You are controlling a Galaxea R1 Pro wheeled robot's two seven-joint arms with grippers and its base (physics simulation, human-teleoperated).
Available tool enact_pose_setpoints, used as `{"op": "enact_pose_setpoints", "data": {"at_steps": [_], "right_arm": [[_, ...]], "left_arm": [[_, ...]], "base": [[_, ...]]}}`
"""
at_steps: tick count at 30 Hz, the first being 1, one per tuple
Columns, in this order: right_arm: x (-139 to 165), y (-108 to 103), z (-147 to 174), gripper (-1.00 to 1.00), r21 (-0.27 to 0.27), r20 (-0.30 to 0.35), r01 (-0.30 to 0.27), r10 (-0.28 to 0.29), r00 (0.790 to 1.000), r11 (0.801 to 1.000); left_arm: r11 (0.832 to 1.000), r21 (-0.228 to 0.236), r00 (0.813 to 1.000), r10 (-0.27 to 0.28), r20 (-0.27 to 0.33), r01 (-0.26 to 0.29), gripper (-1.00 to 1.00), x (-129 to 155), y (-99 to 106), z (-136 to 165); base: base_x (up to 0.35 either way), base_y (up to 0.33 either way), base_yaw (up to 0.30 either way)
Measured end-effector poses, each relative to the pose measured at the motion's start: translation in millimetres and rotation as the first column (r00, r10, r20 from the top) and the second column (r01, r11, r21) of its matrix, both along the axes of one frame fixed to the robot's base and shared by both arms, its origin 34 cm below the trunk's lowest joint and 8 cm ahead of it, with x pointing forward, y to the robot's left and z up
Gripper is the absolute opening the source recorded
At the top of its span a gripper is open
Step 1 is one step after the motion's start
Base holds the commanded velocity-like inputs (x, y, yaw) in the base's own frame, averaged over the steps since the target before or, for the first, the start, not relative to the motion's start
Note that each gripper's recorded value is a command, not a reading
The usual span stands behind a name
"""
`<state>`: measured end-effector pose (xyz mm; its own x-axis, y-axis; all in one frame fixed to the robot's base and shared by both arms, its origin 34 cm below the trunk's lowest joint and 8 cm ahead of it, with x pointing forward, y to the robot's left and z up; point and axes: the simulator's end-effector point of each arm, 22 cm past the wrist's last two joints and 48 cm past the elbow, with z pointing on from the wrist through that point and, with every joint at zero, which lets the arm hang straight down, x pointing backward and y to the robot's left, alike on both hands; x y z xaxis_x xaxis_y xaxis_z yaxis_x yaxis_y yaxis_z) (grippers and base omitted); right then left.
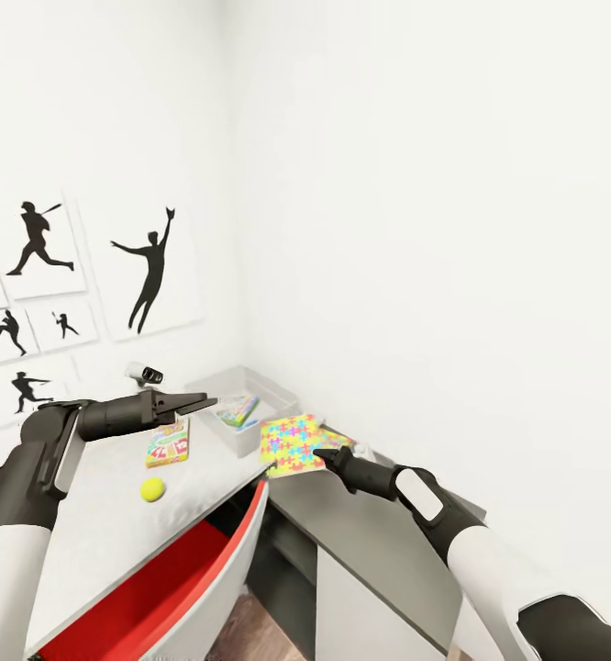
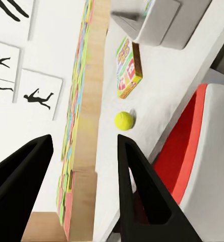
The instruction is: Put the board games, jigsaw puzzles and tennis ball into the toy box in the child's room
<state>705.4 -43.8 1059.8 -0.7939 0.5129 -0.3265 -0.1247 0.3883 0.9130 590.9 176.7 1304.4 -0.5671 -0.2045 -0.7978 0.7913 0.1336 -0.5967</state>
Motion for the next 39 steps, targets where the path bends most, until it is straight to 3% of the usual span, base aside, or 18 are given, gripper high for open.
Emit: {"op": "enact_pose_setpoints", "data": {"at_steps": [25,39], "right_arm": [[-2,-1,14,-1.00,0.000,0.023,0.000,0.000,1.000,1.000],[-2,-1,15,-1.00,0.002,0.024,0.001,-0.001,1.000,1.000]], "left_arm": [[1.000,-0.007,1.000,0.003,0.028,-0.003,1.00,-8,1,14],[1.000,-0.007,1.000,0.004,0.030,-0.004,1.00,-8,2,15]], "base": [[0.037,0.022,0.245],[0.042,0.009,0.032]]}}
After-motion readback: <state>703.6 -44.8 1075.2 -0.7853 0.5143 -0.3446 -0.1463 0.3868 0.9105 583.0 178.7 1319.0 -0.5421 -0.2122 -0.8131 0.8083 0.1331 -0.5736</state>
